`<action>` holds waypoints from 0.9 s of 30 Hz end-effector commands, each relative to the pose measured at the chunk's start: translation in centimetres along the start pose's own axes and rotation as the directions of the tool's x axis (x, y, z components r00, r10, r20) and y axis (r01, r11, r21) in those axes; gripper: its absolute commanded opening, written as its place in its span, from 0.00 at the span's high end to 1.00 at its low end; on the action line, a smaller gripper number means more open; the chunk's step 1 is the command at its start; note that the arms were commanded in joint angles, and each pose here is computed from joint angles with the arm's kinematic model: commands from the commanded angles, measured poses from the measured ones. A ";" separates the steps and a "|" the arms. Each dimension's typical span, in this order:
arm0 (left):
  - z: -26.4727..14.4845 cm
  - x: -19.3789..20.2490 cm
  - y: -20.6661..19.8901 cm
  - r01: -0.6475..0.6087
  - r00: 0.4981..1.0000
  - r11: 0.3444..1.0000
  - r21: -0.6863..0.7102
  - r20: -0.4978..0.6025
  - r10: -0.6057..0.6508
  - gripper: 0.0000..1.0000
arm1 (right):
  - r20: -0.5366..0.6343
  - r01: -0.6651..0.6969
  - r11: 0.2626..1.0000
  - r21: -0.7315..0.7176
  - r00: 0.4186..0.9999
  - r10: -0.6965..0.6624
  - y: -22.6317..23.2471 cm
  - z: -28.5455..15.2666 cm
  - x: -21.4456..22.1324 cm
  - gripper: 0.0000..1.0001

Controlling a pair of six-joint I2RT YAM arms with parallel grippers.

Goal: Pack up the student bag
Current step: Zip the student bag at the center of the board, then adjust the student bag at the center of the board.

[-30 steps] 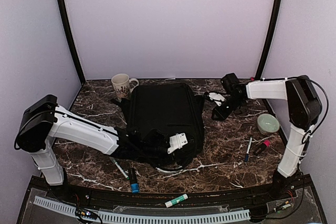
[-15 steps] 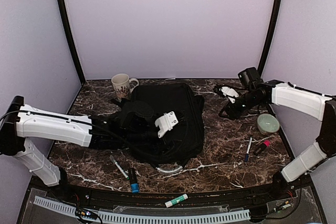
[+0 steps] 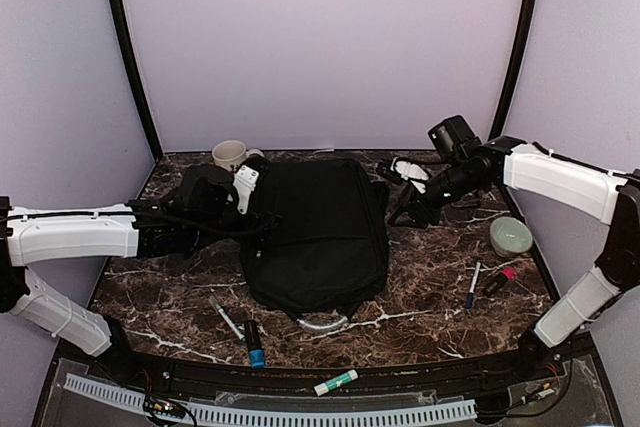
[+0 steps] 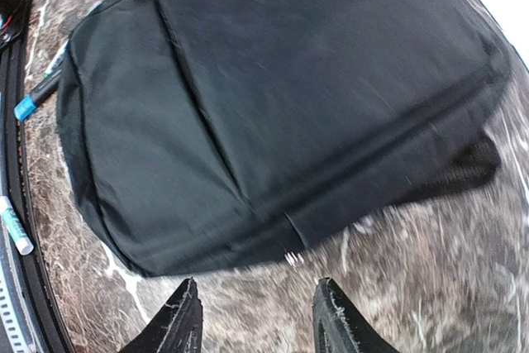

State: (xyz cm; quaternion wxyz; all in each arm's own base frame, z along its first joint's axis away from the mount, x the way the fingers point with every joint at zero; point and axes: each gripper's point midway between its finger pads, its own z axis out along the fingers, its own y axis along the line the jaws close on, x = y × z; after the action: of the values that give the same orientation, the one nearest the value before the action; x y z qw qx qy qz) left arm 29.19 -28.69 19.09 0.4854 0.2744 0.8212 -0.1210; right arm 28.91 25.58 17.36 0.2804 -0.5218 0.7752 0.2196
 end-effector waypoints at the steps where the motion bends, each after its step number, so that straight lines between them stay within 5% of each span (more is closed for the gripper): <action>1: -0.5 3.7 3.5 0.221 0.970 0.972 -0.073 -0.082 -0.227 0.13 | -0.012 0.089 0.996 -0.029 0.996 -0.089 2.0 1.3 -1.9 0.55; 8: 0.8 9.0 5.5 0.426 0.881 0.900 -0.089 -0.184 -0.435 0.13 | -0.063 0.109 0.993 -0.046 0.992 -0.112 3.4 4.8 -2.2 0.55; 15: 0.8 12.5 6.0 0.472 0.845 0.872 -0.130 -0.215 -0.489 0.22 | -0.117 0.048 0.990 -0.131 0.991 -0.064 4.7 7.7 -0.1 0.55; 27: 3.6 13.2 1.5 0.540 0.817 0.836 0.097 -0.301 -0.493 0.41 | -0.274 -0.026 0.989 0.144 0.959 0.065 -1.4 11.3 4.6 0.57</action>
State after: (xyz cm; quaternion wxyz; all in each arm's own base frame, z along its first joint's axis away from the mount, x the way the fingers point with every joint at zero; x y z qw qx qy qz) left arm 27.82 -22.46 5.75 0.3034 0.0821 0.9232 -0.2213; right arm 28.23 30.89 7.69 0.1795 -0.5433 0.8029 0.1671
